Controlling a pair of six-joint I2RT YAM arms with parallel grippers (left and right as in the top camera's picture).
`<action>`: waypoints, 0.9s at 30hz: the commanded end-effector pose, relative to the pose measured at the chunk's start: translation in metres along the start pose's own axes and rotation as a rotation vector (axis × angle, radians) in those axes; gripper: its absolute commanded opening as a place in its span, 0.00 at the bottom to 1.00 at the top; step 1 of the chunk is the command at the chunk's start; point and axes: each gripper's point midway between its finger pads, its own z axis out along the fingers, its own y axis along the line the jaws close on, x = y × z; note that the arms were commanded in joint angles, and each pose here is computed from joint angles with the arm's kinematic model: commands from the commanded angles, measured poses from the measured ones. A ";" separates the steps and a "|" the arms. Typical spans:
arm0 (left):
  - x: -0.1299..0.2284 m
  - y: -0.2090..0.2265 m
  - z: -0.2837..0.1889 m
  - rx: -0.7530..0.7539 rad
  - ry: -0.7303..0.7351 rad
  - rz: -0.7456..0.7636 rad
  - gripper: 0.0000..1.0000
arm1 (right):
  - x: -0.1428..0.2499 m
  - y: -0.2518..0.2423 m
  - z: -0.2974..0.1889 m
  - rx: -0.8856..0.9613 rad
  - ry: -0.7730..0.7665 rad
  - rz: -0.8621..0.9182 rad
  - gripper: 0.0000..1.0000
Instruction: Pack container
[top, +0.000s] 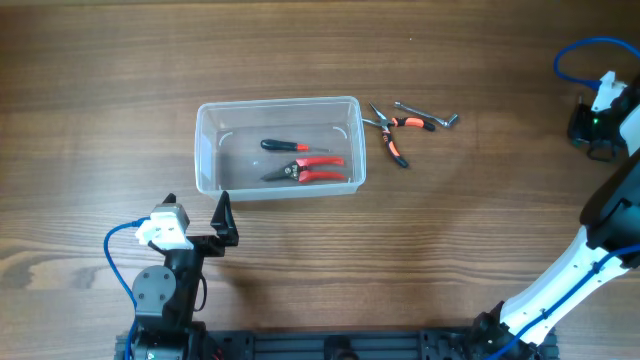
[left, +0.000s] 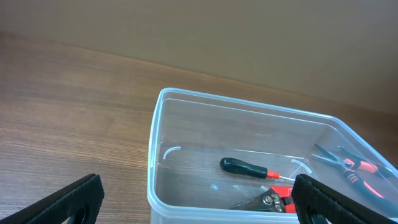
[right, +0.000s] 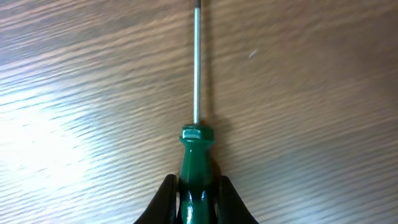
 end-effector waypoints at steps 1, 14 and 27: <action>0.002 0.003 0.001 -0.010 0.006 -0.010 1.00 | 0.004 0.059 -0.011 -0.180 0.031 0.055 0.04; 0.002 0.003 0.001 -0.010 0.006 -0.010 1.00 | 0.027 0.363 -0.177 -0.540 -0.110 -0.572 0.04; 0.002 0.003 0.001 -0.010 0.006 -0.010 1.00 | 0.179 0.516 -0.153 -0.343 -0.159 -1.612 0.04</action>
